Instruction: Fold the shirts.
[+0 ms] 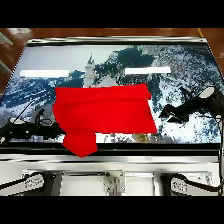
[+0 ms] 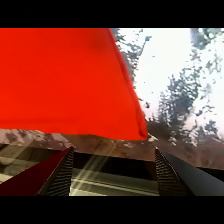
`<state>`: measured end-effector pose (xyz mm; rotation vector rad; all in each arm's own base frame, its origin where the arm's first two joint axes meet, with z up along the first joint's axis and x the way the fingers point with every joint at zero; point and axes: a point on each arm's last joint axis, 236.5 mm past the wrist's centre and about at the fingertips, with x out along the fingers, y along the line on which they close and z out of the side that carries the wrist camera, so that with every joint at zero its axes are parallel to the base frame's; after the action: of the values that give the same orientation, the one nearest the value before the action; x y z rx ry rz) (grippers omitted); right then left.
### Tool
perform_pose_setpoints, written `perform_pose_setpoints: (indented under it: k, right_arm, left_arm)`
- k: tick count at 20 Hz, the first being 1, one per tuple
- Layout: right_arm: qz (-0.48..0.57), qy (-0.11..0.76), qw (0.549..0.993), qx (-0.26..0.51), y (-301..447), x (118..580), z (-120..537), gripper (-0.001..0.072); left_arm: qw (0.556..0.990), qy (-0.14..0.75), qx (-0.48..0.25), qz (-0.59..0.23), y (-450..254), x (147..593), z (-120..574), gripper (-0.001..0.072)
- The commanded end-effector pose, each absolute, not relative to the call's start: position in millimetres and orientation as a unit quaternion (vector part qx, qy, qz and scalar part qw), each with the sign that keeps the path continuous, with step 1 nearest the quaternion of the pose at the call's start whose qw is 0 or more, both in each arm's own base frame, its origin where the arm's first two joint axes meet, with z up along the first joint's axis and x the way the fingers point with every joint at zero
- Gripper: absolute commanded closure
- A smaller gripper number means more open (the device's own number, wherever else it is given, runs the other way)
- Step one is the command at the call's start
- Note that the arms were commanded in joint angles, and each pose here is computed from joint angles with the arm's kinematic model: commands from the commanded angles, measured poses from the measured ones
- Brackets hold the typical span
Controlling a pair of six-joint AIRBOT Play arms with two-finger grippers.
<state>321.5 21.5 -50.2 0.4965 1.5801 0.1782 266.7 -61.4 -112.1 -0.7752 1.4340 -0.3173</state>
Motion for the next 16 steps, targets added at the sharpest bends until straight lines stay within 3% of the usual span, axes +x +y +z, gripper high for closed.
perform_pose_setpoints:
  k: [1,7,13,14,16]
  right_arm:
    - [0.079,0.728,0.640,0.232,27,307,-73,0.0072]
    - [0.095,0.748,0.589,0.292,50,305,-103,0.0075]
    - [0.093,0.765,0.583,0.256,73,305,-131,0.0076]
    - [0.097,0.769,0.581,0.250,79,303,-133,0.0159]
    - [0.106,0.770,0.581,0.241,86,301,-131,0.0583]
  left_arm:
    - [0.674,0.631,-0.346,-0.166,-66,267,-97,0.0664]
    - [0.686,0.621,-0.340,-0.171,-65,269,-86,0.0664]
    - [0.685,0.621,-0.340,-0.171,-66,269,-86,0.0663]
    - [0.685,0.621,-0.340,-0.171,-66,269,-86,0.0663]
    - [0.689,0.618,-0.338,-0.171,-64,272,-85,0.0664]
